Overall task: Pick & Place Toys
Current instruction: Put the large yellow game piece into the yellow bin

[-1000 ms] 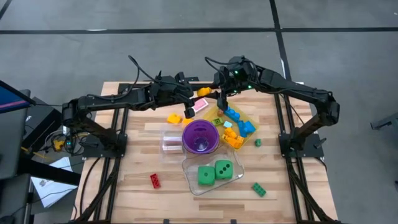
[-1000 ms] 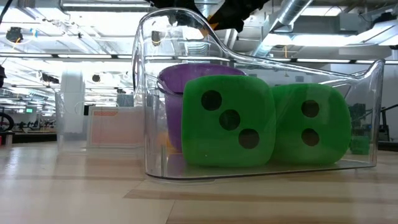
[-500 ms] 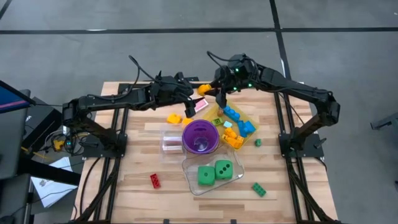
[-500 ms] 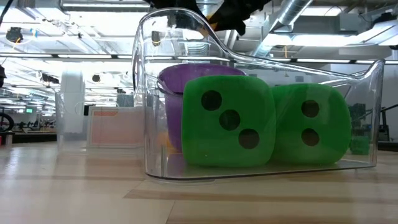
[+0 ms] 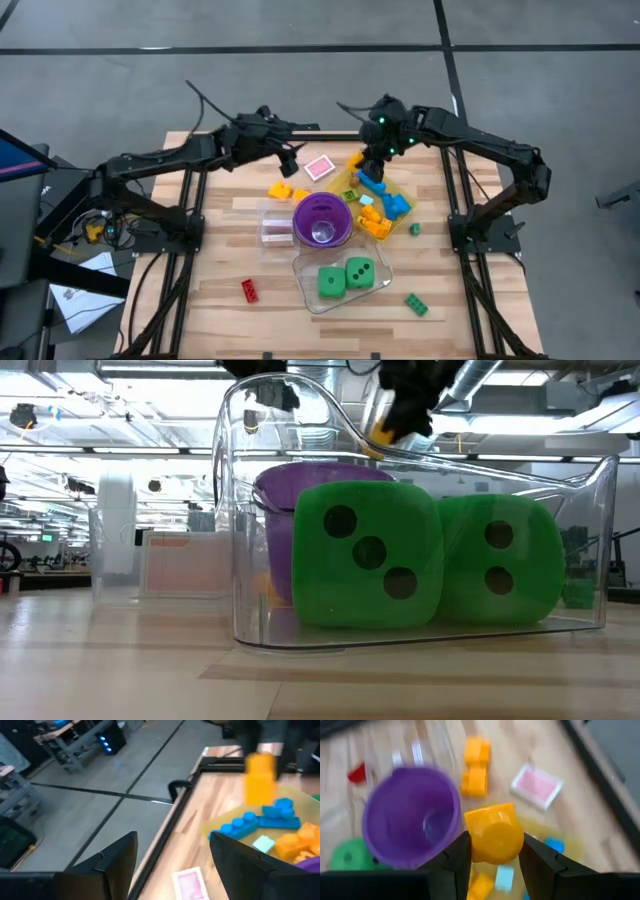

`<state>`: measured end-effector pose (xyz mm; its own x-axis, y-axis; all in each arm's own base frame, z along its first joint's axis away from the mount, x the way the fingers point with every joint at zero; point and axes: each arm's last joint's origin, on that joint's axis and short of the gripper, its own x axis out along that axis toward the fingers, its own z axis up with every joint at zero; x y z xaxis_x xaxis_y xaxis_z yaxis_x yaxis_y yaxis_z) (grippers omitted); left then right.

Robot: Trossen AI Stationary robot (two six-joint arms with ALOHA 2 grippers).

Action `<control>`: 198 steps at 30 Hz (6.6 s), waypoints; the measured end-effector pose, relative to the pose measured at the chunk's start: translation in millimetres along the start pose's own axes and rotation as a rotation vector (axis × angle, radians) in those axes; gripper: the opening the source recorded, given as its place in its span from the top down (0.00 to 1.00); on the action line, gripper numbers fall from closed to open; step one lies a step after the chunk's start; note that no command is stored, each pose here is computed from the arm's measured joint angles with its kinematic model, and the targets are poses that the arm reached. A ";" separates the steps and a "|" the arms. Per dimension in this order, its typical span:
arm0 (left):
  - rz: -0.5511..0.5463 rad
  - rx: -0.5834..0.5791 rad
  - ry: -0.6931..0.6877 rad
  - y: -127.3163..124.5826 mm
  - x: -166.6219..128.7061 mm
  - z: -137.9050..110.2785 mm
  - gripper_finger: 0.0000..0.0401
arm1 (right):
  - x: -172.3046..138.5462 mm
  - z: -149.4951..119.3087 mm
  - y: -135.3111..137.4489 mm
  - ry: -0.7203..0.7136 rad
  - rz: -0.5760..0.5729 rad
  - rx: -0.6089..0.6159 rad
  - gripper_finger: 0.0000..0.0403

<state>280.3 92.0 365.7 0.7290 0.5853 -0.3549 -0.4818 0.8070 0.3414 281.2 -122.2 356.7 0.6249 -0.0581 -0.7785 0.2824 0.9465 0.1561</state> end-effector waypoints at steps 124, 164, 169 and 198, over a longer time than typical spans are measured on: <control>0.049 -0.259 0.097 25.8 -19.8 -11.3 0.48 | 99.8 -106.7 7.5 0.188 0.265 -0.112 0.52; -0.653 0.331 0.723 34.1 94.6 -137.9 0.12 | -61.9 -81.9 -4.9 -0.563 0.267 0.286 0.38; -0.744 0.422 0.710 24.3 106.6 -148.1 0.15 | -62.0 -81.9 -5.4 -0.564 0.263 0.279 0.38; -0.685 0.484 0.674 -1.0 93.5 -187.1 0.15 | -60.6 -83.8 -5.9 -0.544 0.252 0.273 0.38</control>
<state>258.0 160.6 169.3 0.2811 0.0624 -0.9576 0.2787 0.9496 0.1437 180.7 -97.6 352.1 0.9546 -0.0648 -0.2906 0.2087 0.8419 0.4977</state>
